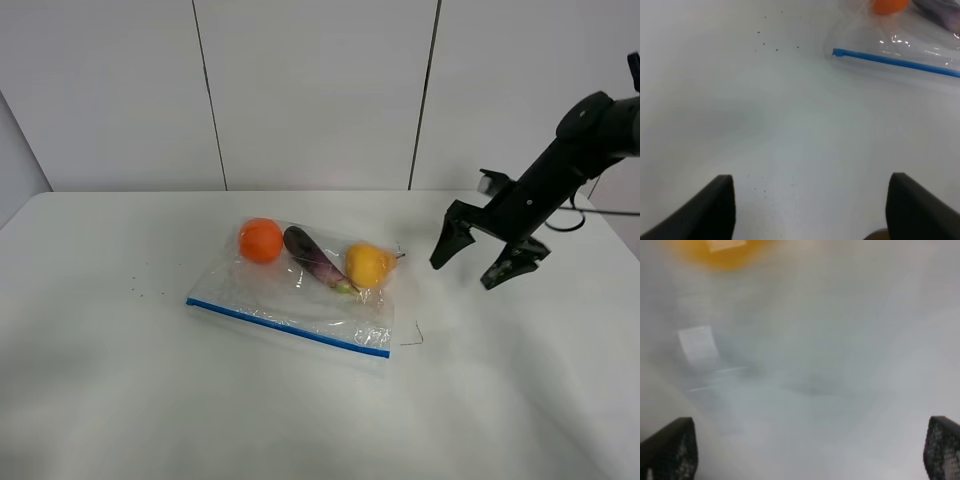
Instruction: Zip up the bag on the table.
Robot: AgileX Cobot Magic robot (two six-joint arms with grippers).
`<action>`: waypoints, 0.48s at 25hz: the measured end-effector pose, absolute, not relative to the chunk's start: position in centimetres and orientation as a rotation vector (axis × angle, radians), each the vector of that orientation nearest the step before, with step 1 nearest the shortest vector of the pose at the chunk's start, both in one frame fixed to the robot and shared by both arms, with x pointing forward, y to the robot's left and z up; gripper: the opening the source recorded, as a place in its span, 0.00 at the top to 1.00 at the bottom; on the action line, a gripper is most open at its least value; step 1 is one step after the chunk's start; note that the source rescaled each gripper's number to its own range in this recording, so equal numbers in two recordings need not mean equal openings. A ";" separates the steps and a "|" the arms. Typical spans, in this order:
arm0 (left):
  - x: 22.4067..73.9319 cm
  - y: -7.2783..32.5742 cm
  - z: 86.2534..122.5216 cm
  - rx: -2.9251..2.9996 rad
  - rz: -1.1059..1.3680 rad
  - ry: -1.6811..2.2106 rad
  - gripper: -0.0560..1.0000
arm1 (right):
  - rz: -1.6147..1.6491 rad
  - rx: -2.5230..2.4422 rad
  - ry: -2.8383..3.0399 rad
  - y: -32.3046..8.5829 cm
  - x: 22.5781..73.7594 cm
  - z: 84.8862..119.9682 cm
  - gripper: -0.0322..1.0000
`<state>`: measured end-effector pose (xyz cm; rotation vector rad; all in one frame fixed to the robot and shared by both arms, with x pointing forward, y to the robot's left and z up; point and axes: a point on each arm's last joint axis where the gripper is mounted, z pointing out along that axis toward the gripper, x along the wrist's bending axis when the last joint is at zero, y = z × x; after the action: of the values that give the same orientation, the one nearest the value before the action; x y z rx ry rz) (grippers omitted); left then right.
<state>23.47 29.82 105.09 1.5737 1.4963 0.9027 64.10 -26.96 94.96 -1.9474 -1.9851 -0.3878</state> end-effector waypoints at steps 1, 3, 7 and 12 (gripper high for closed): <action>23.5 29.8 105.1 1.574 0.903 1.496 0.00 | -0.317 -2.009 -2.065 -27.8 64.7 95.7 0.00; 23.5 29.8 105.1 1.574 0.903 1.496 0.00 | -0.234 -2.096 -2.152 -28.9 65.3 96.9 0.00; 23.5 29.8 105.1 1.574 0.903 1.496 0.00 | -0.127 -2.169 -2.244 -30.1 65.6 97.9 0.00; 23.5 29.8 105.1 1.574 0.903 1.496 0.00 | -0.133 -2.184 -2.248 -30.2 65.3 98.6 0.00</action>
<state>23.47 29.82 105.09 1.5737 1.4963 0.9027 65.33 -30.17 98.58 -2.1842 -2.2479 -0.1326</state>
